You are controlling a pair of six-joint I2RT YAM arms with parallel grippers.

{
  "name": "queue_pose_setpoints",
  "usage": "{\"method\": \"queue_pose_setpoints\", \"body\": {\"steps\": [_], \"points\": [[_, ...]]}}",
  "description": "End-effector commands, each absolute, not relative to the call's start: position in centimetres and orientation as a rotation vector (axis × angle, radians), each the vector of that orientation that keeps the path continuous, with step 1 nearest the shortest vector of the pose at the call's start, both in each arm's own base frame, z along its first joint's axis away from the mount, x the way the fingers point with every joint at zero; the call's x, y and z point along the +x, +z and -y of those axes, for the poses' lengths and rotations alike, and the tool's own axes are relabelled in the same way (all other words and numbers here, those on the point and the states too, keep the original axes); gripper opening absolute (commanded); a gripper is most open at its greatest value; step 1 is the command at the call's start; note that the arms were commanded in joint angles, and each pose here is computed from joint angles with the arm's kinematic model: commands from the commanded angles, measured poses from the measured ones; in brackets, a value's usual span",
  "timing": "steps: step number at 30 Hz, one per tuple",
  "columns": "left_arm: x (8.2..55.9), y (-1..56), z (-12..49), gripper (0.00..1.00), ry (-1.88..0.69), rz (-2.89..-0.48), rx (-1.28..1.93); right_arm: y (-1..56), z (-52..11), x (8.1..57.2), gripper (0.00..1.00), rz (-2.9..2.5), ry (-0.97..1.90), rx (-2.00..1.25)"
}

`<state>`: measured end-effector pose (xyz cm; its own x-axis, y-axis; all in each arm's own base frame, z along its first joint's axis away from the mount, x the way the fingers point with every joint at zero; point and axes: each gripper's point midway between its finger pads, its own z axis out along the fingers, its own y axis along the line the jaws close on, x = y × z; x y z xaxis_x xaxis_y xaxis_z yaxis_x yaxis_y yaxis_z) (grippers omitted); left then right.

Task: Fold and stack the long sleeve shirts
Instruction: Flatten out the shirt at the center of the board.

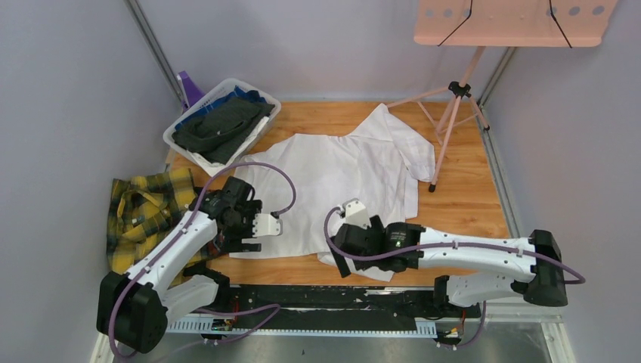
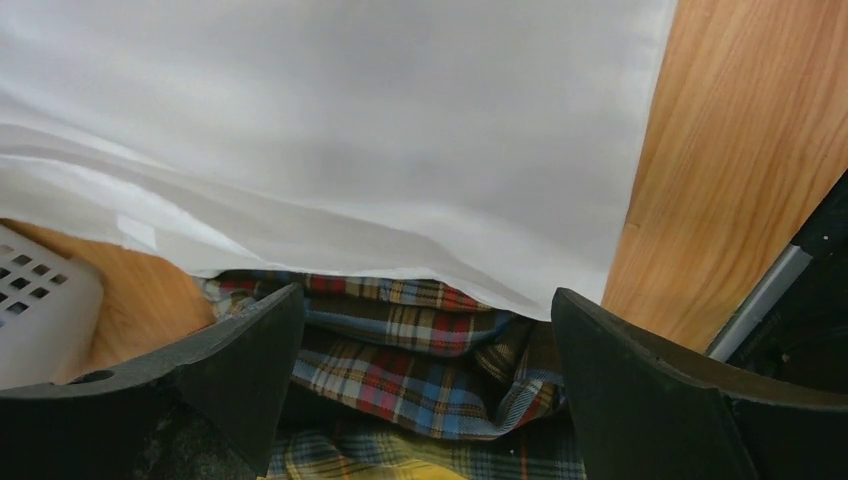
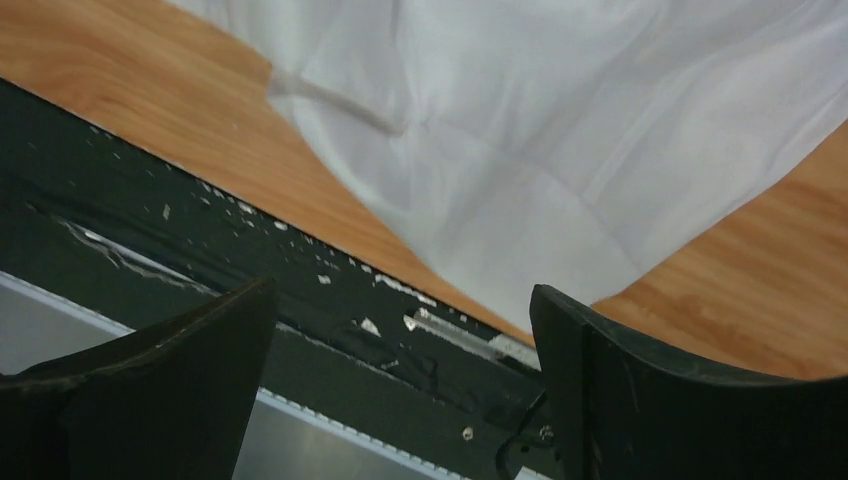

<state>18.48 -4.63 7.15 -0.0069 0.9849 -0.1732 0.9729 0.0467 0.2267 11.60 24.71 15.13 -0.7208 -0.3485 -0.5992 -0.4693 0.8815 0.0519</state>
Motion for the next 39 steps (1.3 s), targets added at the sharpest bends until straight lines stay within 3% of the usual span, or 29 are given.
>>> {"method": "queue_pose_setpoints", "body": {"steps": [1,9,15,21,24,25,28,30,32,36,39], "points": [[18.2,6.1,4.8,1.0,0.008,-2.017,2.04,11.1,-23.1,6.8,1.0,-2.667,0.236,-0.444],[19.3,3.6,3.9,0.99,0.123,-1.997,2.043,7.2,-21.8,6.8,1.0,-2.694,0.155,-0.446],[21.6,3.2,3.6,0.86,0.233,-2.013,1.964,4.2,-21.9,9.4,0.89,-2.697,0.078,-0.439],[23.9,4.2,3.8,0.6,0.283,-2.032,1.861,3.4,-21.0,12.4,0.44,-2.694,0.084,-0.327],[23.4,4.7,4.3,0.46,0.224,-2.053,1.857,3.9,-20.2,12.3,0.03,-2.697,0.093,-0.278],[23.6,5.1,4.4,0.37,0.222,-2.056,1.847,4.6,-20.0,12.1,0.0,-2.697,0.111,-0.253],[22.8,5.7,4.0,0.28,0.211,-2.091,1.859,7.2,-19.2,10.6,0.0,-2.739,0.169,-0.206],[22.0,6.4,3.8,0.28,0.198,-2.103,1.864,9.4,-19.3,9.4,0.0,-2.759,0.286,-0.187],[21.0,7.6,4.0,0.35,0.162,-2.088,1.86,11.9,-18.5,8.7,0.0,-2.763,0.328,-0.138],[17.9,7.9,4.7,0.72,0.017,-2.049,1.917,17.0,-16.8,9.4,0.0,-2.691,0.356,-0.044],[17.1,7.2,4.8,0.77,-0.013,-2.017,1.957,17.4,-16.2,10.1,0.0,-2.697,0.317,-0.047]]}}
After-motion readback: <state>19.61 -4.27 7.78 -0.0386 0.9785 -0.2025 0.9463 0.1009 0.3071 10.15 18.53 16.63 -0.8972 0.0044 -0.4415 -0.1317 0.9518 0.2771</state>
